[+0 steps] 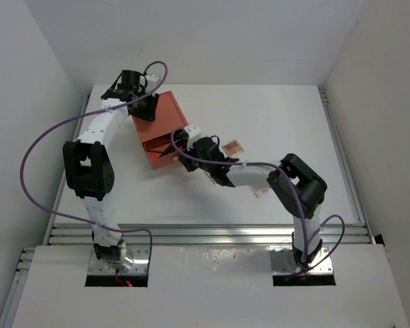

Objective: Organize the makeup

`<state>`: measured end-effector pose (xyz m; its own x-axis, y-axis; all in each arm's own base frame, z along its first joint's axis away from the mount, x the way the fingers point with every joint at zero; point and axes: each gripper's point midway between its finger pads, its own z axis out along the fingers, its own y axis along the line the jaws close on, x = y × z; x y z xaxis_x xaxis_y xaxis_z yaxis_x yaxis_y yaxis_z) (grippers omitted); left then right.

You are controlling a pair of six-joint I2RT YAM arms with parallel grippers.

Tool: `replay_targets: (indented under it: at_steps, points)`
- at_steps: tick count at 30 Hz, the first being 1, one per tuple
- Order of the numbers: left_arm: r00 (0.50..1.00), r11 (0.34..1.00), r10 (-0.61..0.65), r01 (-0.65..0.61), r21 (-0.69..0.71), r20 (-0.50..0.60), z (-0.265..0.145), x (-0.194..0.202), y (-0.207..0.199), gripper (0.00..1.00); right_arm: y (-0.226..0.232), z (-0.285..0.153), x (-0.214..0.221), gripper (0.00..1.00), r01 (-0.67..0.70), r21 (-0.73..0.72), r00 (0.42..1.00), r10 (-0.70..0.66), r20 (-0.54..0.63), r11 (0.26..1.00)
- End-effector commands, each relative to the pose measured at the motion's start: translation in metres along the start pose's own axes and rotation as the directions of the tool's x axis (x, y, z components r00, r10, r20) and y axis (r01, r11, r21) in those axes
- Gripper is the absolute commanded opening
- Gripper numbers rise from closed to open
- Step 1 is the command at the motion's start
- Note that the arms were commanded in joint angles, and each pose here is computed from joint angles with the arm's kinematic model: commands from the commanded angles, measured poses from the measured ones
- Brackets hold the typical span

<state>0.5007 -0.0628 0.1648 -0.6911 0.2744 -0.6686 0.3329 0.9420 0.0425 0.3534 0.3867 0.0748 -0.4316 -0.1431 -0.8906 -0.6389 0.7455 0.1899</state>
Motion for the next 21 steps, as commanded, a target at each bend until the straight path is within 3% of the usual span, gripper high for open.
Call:
replay_targets:
  at_steps: [1,10,15,20,21]
  points:
    - [0.999,1.000,-0.017,0.017,-0.008,-0.035,0.005,0.018,0.004,0.45,0.013,0.019,-0.061,0.00,-0.038,-0.041,0.984,0.044,0.173,0.998]
    - [0.995,0.999,0.004,0.000,0.042,-0.098,0.019,0.045,-0.005,0.43,0.007,0.052,-0.087,0.00,-0.110,-0.015,0.965,0.111,0.239,0.994]
    - [0.995,0.998,0.012,-0.006,0.063,-0.102,0.023,0.047,-0.008,0.42,-0.011,0.084,-0.072,0.00,-0.156,0.039,0.962,0.143,0.234,0.987]
    - [0.995,0.997,0.003,0.005,0.081,-0.098,0.023,0.046,-0.012,0.42,-0.019,0.089,-0.067,0.00,-0.148,0.073,0.965,0.128,0.227,0.986]
    - [0.994,0.996,0.002,0.007,0.083,-0.107,0.026,0.049,-0.012,0.42,-0.015,0.085,-0.072,0.06,-0.149,0.065,0.962,0.130,0.239,0.987]
